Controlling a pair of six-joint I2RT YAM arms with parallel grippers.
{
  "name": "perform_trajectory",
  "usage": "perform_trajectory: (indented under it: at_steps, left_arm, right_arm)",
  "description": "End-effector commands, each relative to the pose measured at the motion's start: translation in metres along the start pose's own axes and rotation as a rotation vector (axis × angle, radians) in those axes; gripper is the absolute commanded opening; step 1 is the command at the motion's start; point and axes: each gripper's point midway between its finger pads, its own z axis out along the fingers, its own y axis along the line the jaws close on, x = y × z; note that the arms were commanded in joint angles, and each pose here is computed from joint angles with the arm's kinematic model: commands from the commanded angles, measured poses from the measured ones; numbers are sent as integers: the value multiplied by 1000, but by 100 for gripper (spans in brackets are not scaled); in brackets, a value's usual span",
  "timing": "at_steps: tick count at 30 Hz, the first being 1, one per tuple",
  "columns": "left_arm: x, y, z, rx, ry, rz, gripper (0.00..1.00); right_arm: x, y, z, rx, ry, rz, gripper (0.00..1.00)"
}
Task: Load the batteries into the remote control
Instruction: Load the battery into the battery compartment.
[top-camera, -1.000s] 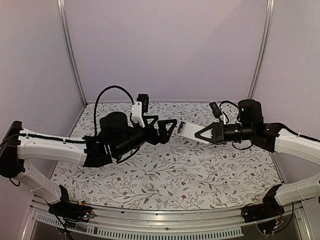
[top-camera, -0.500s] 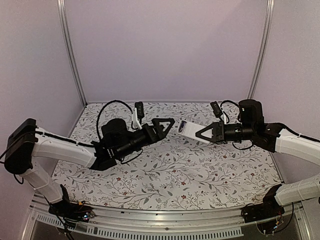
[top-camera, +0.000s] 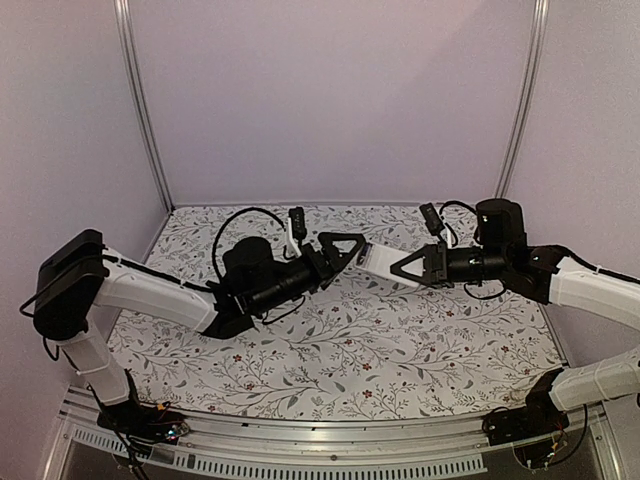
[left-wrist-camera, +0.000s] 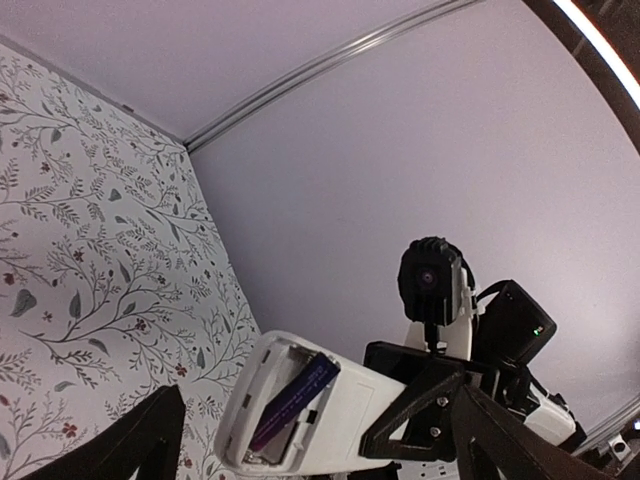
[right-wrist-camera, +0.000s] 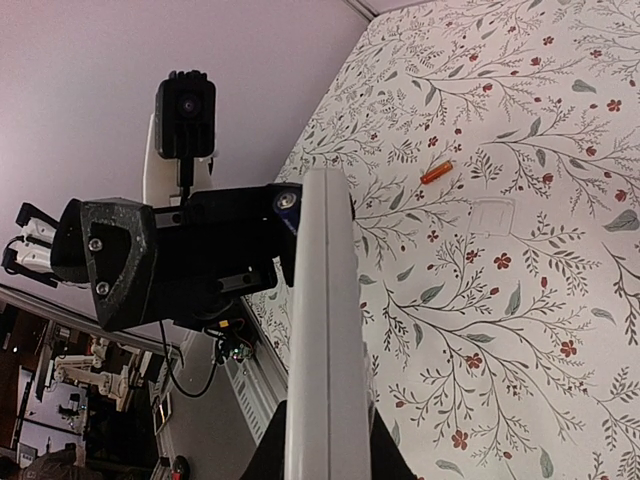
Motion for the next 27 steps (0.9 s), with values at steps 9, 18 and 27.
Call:
perform_trajectory:
  at_steps: [9, 18, 27]
  left_arm:
    - [8, 5, 16, 41, 16, -130, 88]
    - [6, 13, 18, 23, 3, -143, 78]
    - [2, 16, 19, 10, -22, -166, 71]
  right_arm:
    - [-7, 11, 0, -23, -6, -34, 0]
    - [-4, 9, 1, -14, 6, -46, 0]
    - [-1, 7, 1, 3, 14, -60, 0]
